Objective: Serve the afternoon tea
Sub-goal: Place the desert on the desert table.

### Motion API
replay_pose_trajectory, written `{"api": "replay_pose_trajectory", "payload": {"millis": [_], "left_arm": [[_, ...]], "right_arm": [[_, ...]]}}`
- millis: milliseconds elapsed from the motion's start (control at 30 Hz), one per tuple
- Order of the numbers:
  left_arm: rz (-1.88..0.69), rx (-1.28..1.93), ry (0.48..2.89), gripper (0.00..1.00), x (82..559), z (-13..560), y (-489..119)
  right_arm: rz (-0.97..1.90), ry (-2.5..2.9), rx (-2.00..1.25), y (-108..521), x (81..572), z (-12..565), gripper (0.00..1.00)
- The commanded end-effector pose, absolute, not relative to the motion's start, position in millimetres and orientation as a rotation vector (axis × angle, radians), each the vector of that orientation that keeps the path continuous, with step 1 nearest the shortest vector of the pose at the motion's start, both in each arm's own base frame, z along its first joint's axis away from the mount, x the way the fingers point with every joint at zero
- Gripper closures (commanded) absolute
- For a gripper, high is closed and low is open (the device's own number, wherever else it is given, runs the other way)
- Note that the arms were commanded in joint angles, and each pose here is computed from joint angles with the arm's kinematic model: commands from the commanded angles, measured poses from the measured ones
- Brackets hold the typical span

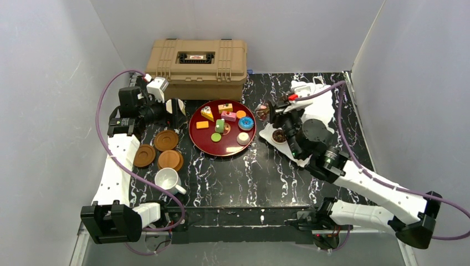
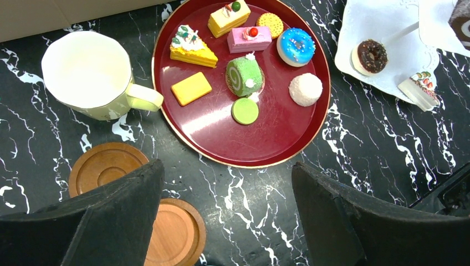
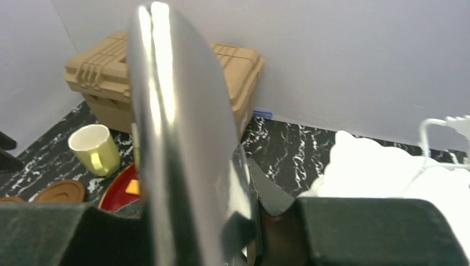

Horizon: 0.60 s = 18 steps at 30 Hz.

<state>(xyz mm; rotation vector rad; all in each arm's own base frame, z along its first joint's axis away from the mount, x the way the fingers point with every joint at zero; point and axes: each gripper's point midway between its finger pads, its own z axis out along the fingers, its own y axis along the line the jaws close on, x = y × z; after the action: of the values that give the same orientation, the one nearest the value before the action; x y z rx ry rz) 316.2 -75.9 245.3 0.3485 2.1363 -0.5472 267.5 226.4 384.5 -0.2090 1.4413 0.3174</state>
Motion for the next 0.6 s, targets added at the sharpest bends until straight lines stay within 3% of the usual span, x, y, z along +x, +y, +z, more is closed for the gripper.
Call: {"api": "replay_pose_trajectory", "payload": {"millis": [0,567], "left_arm": [[-0.565,0.371,2.082,0.18,310.7,266.0,-80.5],[-0.580,0.368,2.083,0.18,309.8,267.2,-82.0]], "right_arm": [[0.211,1.469,-0.223,197.4,260.6,379.2,0.85],[-0.017,1.498,-0.252,157.6,259.4,350.2,0.85]]}}
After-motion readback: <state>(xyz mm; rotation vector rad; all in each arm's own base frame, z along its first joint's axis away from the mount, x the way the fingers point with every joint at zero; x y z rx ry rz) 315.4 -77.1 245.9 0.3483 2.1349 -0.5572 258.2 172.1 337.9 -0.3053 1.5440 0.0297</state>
